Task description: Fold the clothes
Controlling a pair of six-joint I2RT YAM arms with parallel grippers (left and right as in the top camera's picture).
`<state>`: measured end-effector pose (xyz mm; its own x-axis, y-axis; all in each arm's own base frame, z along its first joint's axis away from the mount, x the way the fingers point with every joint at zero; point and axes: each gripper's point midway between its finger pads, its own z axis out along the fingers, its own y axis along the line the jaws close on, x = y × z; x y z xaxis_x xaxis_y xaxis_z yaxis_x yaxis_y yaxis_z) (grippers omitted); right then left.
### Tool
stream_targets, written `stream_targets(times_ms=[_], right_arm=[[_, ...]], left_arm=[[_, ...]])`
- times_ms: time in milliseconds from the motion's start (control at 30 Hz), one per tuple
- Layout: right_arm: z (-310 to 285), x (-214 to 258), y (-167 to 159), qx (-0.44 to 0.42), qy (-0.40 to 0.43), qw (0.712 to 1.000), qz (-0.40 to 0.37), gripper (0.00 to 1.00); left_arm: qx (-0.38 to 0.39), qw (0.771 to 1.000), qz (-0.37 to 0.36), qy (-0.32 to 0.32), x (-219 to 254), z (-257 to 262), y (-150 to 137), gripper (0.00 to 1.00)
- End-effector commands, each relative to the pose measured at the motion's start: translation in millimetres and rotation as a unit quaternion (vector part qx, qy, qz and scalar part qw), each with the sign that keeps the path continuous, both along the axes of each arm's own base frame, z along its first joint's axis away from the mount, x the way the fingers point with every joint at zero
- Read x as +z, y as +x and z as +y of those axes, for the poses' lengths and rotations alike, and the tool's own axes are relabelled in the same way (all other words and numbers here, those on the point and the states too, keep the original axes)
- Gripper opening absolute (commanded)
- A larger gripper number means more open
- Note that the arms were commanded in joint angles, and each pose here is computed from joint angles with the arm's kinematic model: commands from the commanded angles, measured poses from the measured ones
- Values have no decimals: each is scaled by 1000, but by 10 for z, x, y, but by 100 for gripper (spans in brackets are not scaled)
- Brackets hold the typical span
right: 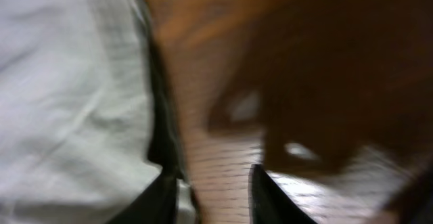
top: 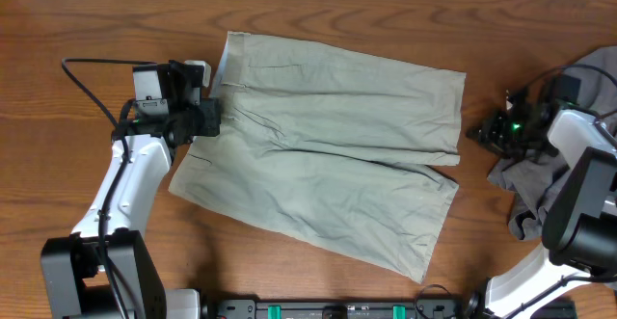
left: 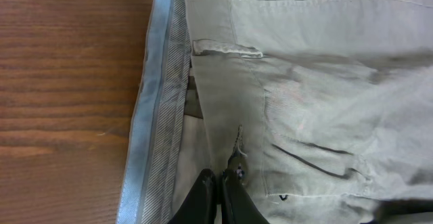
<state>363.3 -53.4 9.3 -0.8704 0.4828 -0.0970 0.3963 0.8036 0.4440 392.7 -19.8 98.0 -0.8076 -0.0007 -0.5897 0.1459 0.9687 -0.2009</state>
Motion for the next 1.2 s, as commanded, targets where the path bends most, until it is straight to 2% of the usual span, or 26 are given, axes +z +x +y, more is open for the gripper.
stream_targets(times_ms=[0,133,233,367,733,833,1033,1167], right_arm=[[-127,-76,-63,-48,-53,997,39,17],[-46,-73,-46,-39,-51,997,38,4],[163,-20,46,2,-23,1000,9,2],[534,86,141,55,30,998,-27,4],[750,92,171,97,23,994,-39,4],[708,69,155,100,10,994,-36,4],[426,-69,45,78,-67,995,7,5],[404,-126,10,77,-74,994,17,4]], left_arm=[[5,1000,-1,17,-18,65,28,6],[6,1000,-1,16,-17,64,29,6],[11,1000,1,12,-17,64,29,6],[11,1000,1,12,-17,63,29,6],[11,1000,1,12,-16,63,30,6],[11,1000,1,12,-16,64,30,6],[11,1000,1,12,-16,63,30,6],[11,1000,1,12,-16,63,30,6]])
